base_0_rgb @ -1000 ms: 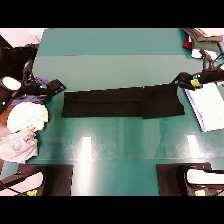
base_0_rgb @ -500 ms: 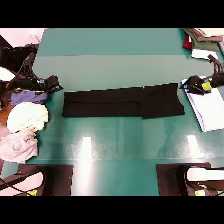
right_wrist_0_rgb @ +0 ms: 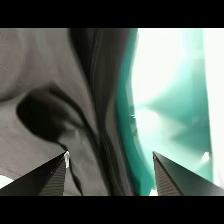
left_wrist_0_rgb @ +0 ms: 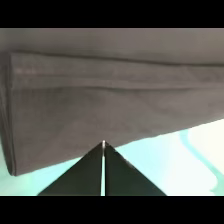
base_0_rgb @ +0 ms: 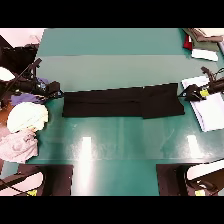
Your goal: Fold the shirts.
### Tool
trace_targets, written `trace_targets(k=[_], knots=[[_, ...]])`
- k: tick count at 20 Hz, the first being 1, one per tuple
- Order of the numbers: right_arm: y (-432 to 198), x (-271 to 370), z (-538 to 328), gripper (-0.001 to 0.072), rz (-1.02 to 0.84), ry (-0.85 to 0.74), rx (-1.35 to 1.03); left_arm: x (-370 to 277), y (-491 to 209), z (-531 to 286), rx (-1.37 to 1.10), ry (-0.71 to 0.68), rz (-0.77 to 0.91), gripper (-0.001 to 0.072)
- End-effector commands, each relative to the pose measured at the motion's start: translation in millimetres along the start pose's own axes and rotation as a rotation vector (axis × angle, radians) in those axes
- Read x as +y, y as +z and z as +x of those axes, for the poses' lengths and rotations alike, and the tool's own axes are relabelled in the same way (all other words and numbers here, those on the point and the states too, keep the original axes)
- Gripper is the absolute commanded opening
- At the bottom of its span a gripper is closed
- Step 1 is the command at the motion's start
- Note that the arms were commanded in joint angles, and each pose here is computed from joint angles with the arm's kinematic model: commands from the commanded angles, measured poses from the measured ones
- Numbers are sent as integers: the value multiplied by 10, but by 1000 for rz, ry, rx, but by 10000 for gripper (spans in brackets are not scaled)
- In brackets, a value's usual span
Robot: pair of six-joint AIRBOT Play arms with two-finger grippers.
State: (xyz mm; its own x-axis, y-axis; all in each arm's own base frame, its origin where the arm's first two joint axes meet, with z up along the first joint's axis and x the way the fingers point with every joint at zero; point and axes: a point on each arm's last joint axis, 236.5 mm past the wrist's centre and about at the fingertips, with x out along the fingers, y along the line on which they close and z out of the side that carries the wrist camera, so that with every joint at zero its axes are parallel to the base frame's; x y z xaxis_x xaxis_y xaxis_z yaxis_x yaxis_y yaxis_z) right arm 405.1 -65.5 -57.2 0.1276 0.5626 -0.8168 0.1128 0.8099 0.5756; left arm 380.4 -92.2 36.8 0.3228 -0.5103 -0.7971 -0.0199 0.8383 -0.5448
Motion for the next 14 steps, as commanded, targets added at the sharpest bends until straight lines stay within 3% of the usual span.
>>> trace_targets(k=[1, 10, 12, 13, 14], knots=[[37, 28, 208, 591, -28, 96, 45, -26, -82, 30, 29, -19, -16, 25], [-155, 254, 439, 544, -88, 220, 155, -34, -62, 33, 20, -23, -42, 24], [-120, 257, 460, 307, -101, 213, 142, -36, -62, 34, 20, -24, -43, 24], [-105, 264, 468, 272, -109, 213, 136, -36, -62, 34, 20, -25, -43, 25], [-90, 307, 474, 130, -124, 225, 130, -37, -65, 33, 21, -25, -43, 25]])
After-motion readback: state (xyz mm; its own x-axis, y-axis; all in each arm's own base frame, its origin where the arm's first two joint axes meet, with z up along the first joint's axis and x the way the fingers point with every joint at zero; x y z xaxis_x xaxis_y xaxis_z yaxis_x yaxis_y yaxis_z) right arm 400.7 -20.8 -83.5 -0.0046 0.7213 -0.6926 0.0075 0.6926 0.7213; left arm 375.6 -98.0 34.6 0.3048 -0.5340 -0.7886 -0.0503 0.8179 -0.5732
